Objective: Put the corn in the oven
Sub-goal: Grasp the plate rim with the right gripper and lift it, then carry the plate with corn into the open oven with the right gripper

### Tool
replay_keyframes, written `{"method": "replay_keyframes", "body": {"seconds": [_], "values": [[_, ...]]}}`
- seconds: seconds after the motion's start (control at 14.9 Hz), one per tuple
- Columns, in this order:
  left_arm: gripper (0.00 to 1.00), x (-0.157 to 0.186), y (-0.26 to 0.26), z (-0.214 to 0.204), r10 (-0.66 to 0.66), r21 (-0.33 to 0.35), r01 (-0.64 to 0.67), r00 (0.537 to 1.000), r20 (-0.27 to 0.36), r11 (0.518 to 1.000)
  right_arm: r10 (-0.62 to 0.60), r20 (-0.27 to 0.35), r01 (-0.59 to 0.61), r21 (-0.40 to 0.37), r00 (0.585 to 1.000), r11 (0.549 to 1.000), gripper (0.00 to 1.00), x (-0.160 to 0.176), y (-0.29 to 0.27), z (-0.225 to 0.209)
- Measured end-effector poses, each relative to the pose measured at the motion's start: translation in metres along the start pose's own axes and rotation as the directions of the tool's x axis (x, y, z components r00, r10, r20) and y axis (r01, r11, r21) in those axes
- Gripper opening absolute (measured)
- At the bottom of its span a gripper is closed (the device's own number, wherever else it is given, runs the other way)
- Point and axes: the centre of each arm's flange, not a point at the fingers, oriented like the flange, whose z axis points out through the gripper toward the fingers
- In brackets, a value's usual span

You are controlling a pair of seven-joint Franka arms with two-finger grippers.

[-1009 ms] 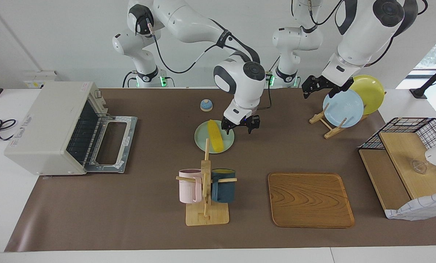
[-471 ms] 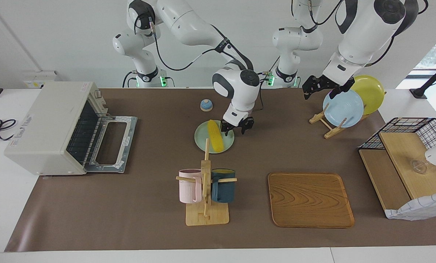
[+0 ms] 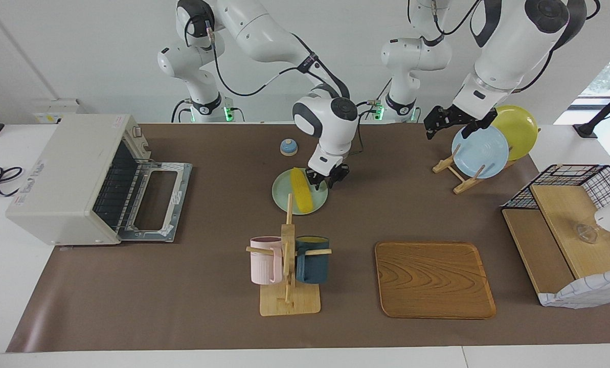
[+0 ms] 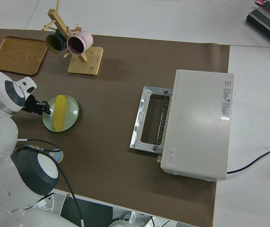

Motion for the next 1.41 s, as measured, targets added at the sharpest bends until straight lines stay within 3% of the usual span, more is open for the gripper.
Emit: {"method": "replay_keyframes", "body": {"seconds": [0.27,0.34,0.47,0.54,0.74,1.01,1.41], "values": [[1.0,0.0,0.001,0.0,-0.002,0.0,0.002,1.0,-0.003,1.0,-0.003,-0.003,0.003,0.003,1.0,1.0,0.43,-0.006,0.003,0.011],[1.0,0.001,0.001,-0.001,-0.003,-0.001,0.003,1.0,-0.008,1.0,-0.004,-0.002,0.004,0.004,1.0,1.0,0.36,-0.008,0.003,0.014],[1.0,0.002,0.001,-0.001,-0.004,-0.003,0.004,1.0,-0.016,1.0,-0.006,-0.007,0.006,0.006,1.0,1.0,0.12,-0.009,0.004,0.013],[1.0,0.003,0.001,0.0,-0.004,-0.003,0.004,1.0,-0.016,1.0,-0.006,-0.013,0.006,0.006,1.0,1.0,0.06,-0.009,0.005,0.007],[1.0,0.005,0.002,0.003,-0.003,-0.002,0.003,1.0,-0.008,1.0,0.003,-0.009,-0.003,-0.012,1.0,1.0,0.05,-0.004,0.013,-0.005],[1.0,0.007,0.005,0.007,0.001,-0.001,-0.001,1.0,-0.003,1.0,0.014,0.009,-0.013,-0.164,1.0,0.986,0.03,0.021,0.05,-0.037],[1.0,0.004,0.001,-0.001,-0.006,-0.005,0.006,1.0,-0.026,1.0,0.083,0.118,-0.057,-0.212,0.99,0.976,0.03,0.053,0.203,-0.076]]}}
